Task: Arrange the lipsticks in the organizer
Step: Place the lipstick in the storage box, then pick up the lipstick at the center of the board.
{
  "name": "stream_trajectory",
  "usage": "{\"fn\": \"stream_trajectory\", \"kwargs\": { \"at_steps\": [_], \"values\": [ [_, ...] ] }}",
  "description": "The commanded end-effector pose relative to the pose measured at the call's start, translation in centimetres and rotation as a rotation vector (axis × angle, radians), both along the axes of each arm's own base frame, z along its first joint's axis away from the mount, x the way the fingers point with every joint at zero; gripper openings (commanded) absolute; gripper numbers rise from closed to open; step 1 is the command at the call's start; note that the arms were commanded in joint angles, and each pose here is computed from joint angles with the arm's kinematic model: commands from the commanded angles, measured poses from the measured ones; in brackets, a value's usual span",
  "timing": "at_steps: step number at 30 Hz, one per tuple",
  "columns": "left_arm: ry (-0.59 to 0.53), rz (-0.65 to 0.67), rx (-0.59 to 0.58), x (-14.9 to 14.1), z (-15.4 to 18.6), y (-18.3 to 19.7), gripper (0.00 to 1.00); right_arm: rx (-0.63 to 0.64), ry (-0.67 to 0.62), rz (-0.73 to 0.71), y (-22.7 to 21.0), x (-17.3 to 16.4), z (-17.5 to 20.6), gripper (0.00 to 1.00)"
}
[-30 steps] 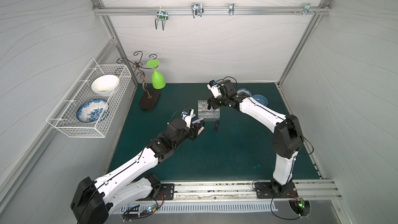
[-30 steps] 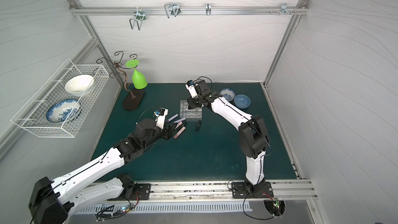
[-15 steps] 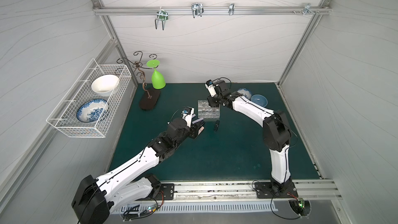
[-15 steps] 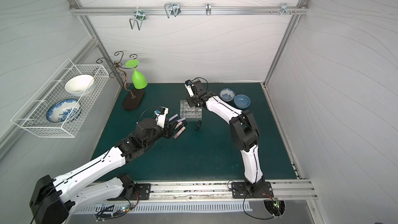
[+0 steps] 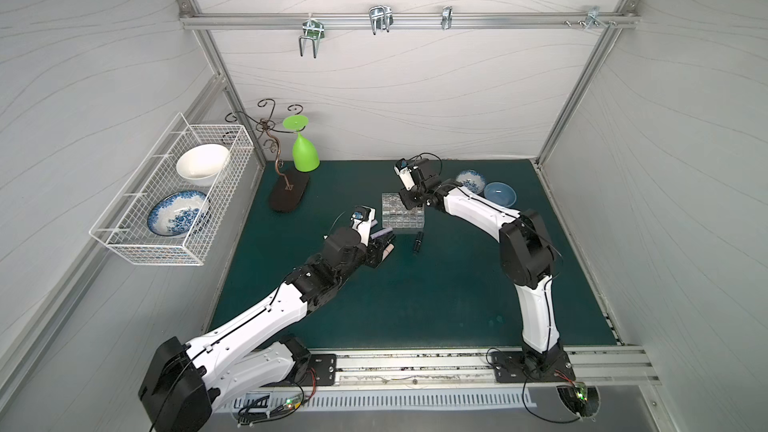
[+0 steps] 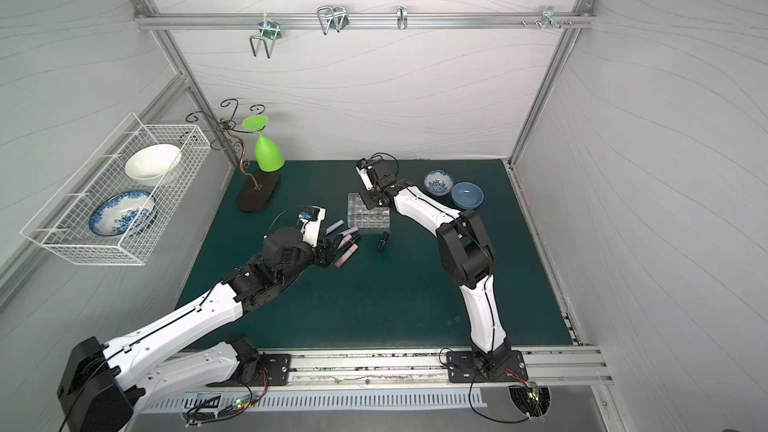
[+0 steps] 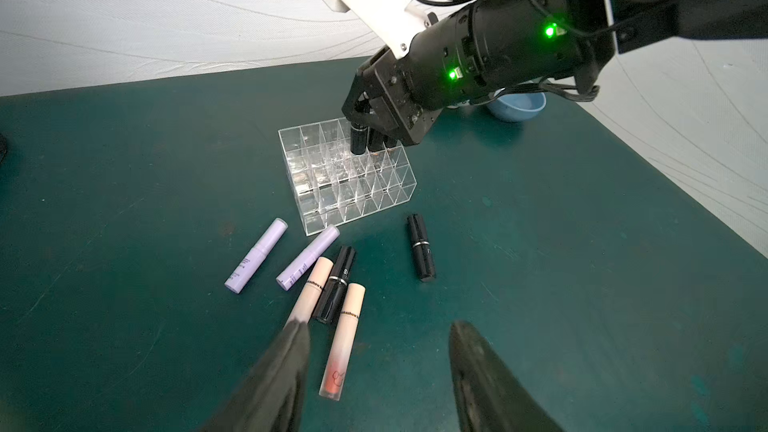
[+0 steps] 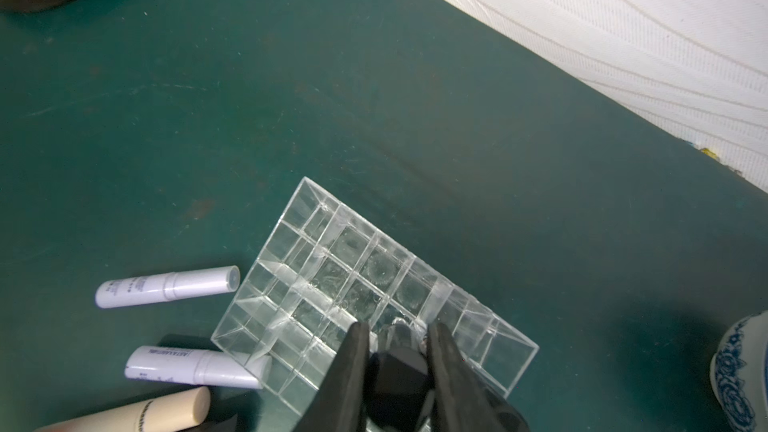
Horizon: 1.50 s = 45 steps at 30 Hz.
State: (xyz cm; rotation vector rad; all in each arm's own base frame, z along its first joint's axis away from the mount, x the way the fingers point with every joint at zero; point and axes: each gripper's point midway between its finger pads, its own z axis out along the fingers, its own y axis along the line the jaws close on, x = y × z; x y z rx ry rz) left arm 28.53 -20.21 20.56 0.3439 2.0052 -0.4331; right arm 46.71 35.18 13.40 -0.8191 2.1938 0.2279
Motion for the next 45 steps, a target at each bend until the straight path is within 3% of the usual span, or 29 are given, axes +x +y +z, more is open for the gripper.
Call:
{"fn": "stream_trajectory", "kwargs": {
  "at_steps": [1, 7, 11, 14, 19, 22, 27, 32, 39, 45],
  "values": [
    [-0.047, -0.010, -0.030, 0.5, 1.2, -0.5, 0.59, 0.004, -0.032, 0.006, 0.5, 0.7, 0.4, 0.25],
    [-0.043, -0.016, -0.029, 0.5, 1.1, -0.6, 0.59, -0.001, -0.027, 0.008, 0.8, 0.7, -0.4, 0.30],
    [-0.033, -0.033, -0.020, 0.5, 1.0, -1.0, 0.59, 0.002, -0.056, 0.010, 0.7, 0.2, 0.5, 0.48],
    [-0.003, -0.052, -0.007, 0.7, 0.4, -1.6, 0.60, 0.049, -0.112, 0.001, 0.2, -0.7, 3.8, 0.61],
    [0.144, -0.109, 0.037, 1.4, -2.4, -3.9, 0.59, 0.173, -0.195, -0.050, -2.4, -4.7, 11.0, 0.63],
    [0.240, -0.140, 0.059, 2.0, -4.7, -5.6, 0.60, 0.243, -0.189, -0.099, -5.4, -8.0, 12.8, 0.65],
    [0.355, -0.177, 0.120, 2.9, -8.1, -8.3, 0.69, 0.254, -0.151, -0.177, -10.1, -12.0, 11.2, 0.66],
    [0.437, -0.196, 0.179, 4.0, -10.7, -10.7, 0.80, 0.265, -0.097, -0.258, -14.4, -13.2, 7.9, 0.66],
    [0.503, -0.189, 0.234, 4.9, -13.7, -12.3, 0.76, 0.336, 0.002, -0.368, -18.0, -11.7, 6.1, 0.66],
    [0.502, -0.129, 0.240, 5.0, -13.8, -11.2, 0.74, 0.300, 0.143, -0.351, -16.9, -10.9, 3.3, 0.67]
  ]
}}
